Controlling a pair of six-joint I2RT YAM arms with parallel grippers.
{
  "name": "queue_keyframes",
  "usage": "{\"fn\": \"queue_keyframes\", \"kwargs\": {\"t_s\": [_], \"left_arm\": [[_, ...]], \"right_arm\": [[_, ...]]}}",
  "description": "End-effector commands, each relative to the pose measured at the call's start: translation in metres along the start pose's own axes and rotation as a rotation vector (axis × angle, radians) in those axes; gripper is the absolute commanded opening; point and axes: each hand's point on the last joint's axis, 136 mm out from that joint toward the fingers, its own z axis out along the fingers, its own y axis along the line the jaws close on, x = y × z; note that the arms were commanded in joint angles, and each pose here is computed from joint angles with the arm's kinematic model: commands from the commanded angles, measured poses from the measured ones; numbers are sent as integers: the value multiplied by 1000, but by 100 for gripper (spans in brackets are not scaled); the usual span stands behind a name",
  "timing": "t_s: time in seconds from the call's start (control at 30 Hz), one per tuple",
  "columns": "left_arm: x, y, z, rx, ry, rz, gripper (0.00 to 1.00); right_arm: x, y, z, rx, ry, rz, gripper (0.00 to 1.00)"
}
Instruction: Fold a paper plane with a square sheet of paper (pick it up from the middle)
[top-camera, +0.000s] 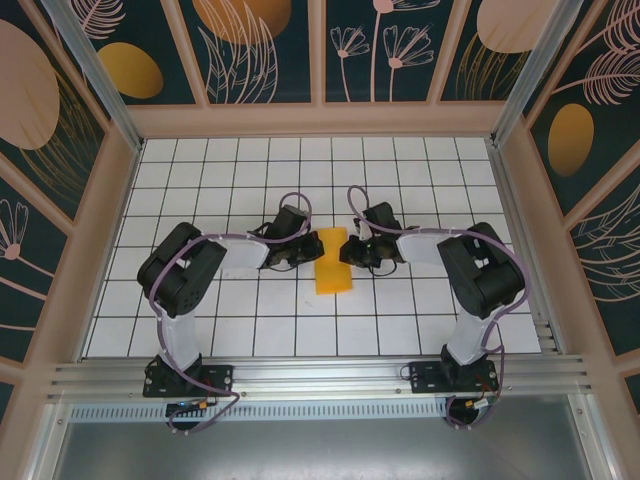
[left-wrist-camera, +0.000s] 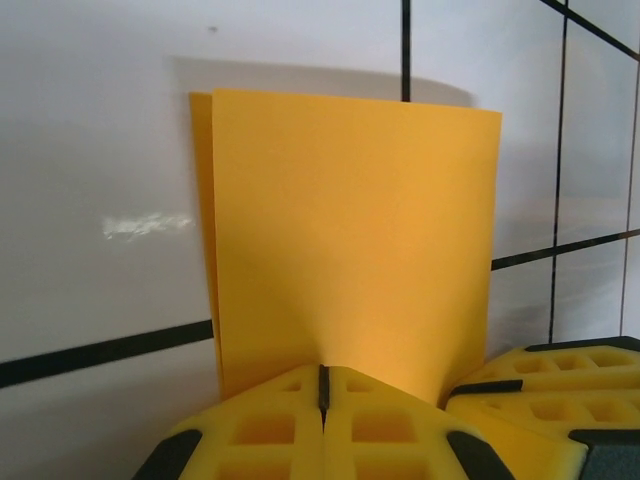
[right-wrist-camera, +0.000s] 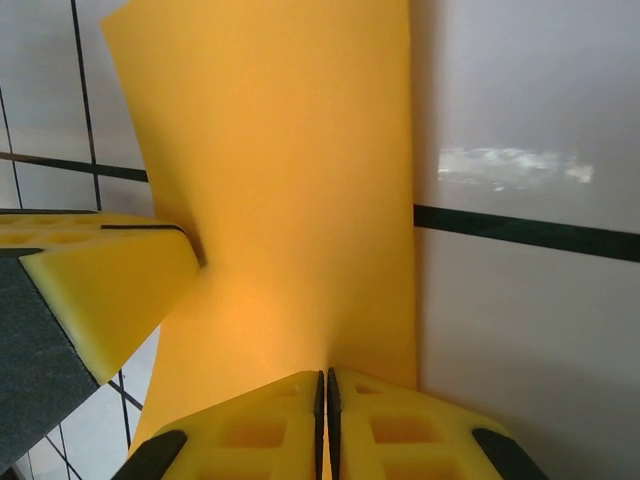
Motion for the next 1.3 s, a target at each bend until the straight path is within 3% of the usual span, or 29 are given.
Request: {"fn": "queue_keyframes", "kwargs": {"t_s": [0.0, 0.37, 0.73, 1.27], "left_arm": [[17, 35, -10, -142, 41, -11, 6], [-5, -1, -18, -58, 8, 28, 8], [-12, -34, -9, 74, 41, 43, 10], [-13, -54, 14, 177, 98, 43, 13]], "right_arm": [[18, 0, 16, 1, 79, 9, 15], [9, 35, -4, -51, 51, -62, 15], [47, 16, -4, -57, 121, 9, 15], [55, -6, 9, 6, 143, 30, 15]]}}
